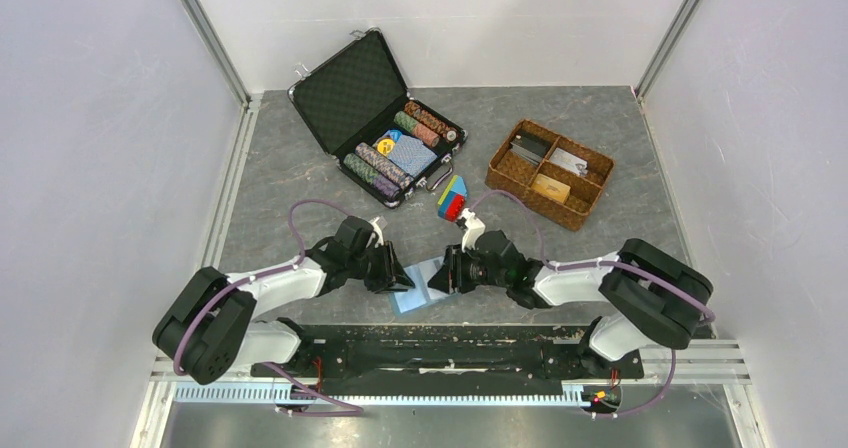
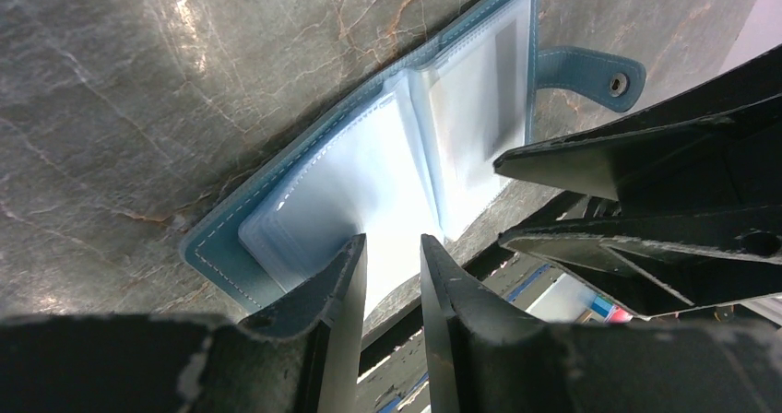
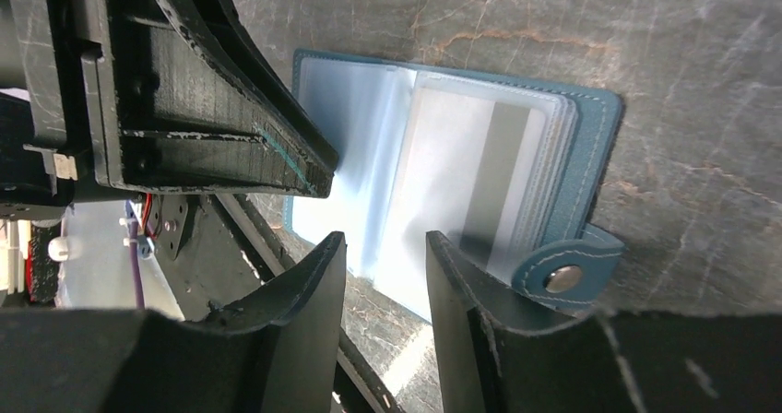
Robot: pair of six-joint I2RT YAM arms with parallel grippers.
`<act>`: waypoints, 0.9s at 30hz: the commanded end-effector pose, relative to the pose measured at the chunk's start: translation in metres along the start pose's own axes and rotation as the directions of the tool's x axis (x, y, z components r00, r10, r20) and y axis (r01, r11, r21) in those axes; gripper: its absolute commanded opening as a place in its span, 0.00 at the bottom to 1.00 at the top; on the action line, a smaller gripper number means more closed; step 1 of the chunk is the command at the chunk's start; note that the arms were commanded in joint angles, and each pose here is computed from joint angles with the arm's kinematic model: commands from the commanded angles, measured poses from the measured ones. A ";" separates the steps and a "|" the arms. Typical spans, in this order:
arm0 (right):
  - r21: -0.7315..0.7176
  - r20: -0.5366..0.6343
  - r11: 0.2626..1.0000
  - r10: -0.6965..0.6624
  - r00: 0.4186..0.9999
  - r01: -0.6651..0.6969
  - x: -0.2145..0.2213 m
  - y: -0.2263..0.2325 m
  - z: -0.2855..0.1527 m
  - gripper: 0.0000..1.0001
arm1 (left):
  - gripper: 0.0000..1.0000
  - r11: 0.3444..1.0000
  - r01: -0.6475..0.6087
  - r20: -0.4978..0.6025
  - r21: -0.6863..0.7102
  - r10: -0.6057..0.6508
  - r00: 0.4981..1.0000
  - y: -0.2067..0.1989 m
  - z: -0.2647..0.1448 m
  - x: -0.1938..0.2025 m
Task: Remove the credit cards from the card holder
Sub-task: Open the card holder at the center of the board.
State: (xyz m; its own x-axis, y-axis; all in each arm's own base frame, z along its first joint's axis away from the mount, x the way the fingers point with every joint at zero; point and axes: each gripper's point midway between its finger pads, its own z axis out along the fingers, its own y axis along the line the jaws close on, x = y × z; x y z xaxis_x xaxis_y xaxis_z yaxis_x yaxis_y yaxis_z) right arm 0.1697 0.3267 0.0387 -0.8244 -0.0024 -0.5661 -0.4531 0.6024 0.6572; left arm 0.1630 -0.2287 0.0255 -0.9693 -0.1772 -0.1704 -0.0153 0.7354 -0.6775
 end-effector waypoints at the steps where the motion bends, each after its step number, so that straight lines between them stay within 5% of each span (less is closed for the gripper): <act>1: 0.057 0.077 0.997 -0.060 0.995 0.056 -0.027 0.000 -0.007 0.40 | 0.35 1.000 -0.009 0.005 -0.025 0.009 1.000 0.007 -0.002 0.003; 15: 0.211 0.044 0.973 -0.108 0.993 0.096 -0.026 -0.029 -0.009 0.40 | 0.36 1.000 -0.006 0.009 -0.024 0.006 1.000 0.007 -0.003 0.004; 27: 0.099 0.042 0.992 -0.077 0.996 0.072 -0.020 -0.011 -0.006 0.40 | 0.36 1.000 -0.002 0.011 -0.024 0.002 1.000 0.008 -0.002 0.004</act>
State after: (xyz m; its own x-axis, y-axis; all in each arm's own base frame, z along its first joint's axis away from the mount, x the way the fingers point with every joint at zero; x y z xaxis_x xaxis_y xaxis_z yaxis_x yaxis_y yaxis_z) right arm 0.1870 0.3019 0.0309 -0.7864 -0.0444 -0.6162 -0.4453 0.7321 0.5156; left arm 0.1612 -0.2274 0.0261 -0.9686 -0.1779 -0.1735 -0.0133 0.7343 -0.6787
